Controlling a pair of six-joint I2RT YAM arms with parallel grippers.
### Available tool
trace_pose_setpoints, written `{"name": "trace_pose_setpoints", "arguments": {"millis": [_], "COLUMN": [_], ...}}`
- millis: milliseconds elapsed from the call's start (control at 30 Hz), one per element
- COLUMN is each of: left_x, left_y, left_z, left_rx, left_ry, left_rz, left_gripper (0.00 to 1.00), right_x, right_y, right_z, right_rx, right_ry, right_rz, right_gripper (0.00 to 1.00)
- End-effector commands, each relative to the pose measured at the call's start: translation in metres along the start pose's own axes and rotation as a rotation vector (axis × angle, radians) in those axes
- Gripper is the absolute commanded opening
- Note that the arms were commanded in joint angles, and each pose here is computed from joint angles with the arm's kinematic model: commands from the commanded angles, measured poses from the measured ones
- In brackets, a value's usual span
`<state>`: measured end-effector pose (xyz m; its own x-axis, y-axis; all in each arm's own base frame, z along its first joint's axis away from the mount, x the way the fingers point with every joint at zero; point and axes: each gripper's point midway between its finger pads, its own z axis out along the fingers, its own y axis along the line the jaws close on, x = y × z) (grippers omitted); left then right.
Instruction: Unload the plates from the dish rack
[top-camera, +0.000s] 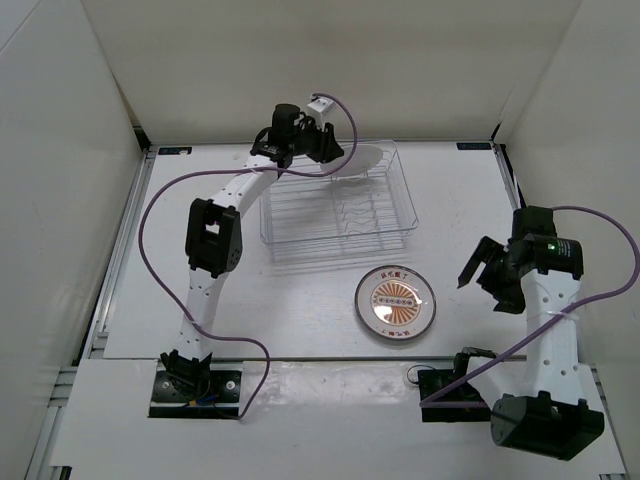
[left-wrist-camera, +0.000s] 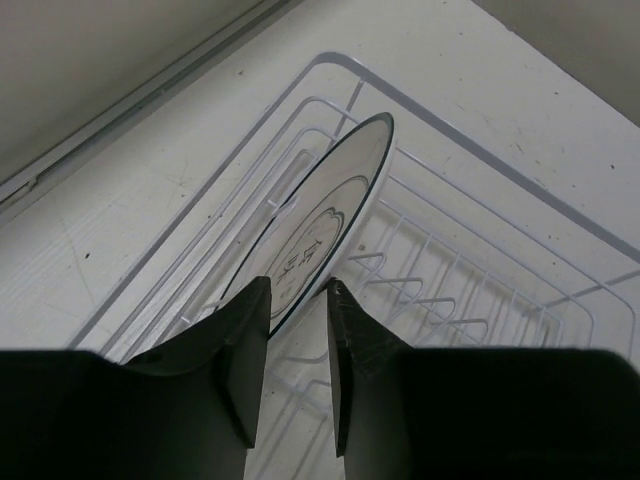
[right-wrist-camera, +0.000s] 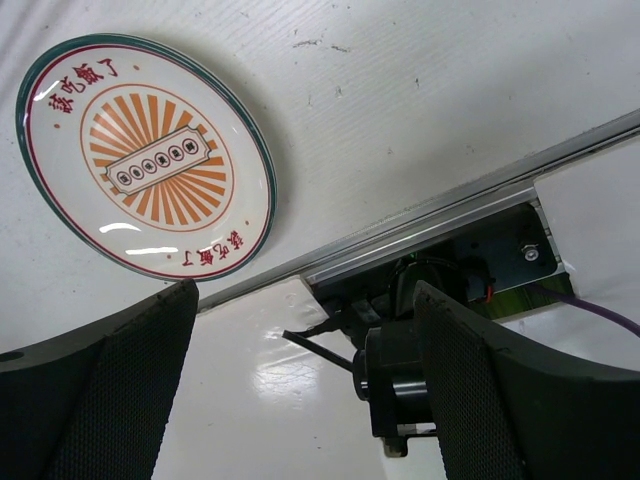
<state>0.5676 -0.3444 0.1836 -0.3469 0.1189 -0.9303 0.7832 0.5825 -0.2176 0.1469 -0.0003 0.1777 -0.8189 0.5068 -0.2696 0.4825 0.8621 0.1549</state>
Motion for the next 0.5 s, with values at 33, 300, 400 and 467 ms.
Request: {"name": "trace_pose_setpoints", "arguments": {"millis": [33, 300, 400, 467], "left_x": [-0.010, -0.026, -0.033, -0.039], "left_y": [-0.020, -0.034, -0.037, -0.040], "left_z": [-0.005, -0.008, -0.010, -0.012], "left_rx": [0.109, 0.205, 0.218, 0.235], "left_ry": [-0.028, -0.094, -0.116, -0.137], "left_rz": [-0.022, 0.027, 0.040, 0.056], "left_gripper": [0.34, 0.10, 0.02, 0.01], "right_x": [-0.001, -0.002, -0.001, -0.001], "right_y": [-0.004, -0.006, -0.005, -0.006], "right_z": [-0.009, -0.013, -0.011, -0.011], "right_rx": [0.027, 0.040, 0.036, 0.041], "right_ry": [0.013, 0.038, 0.049, 0.056], "right_rz": [-0.019, -0.058, -0.057, -0.063], "right_gripper": [0.89, 0.89, 0.89, 0.89]}}
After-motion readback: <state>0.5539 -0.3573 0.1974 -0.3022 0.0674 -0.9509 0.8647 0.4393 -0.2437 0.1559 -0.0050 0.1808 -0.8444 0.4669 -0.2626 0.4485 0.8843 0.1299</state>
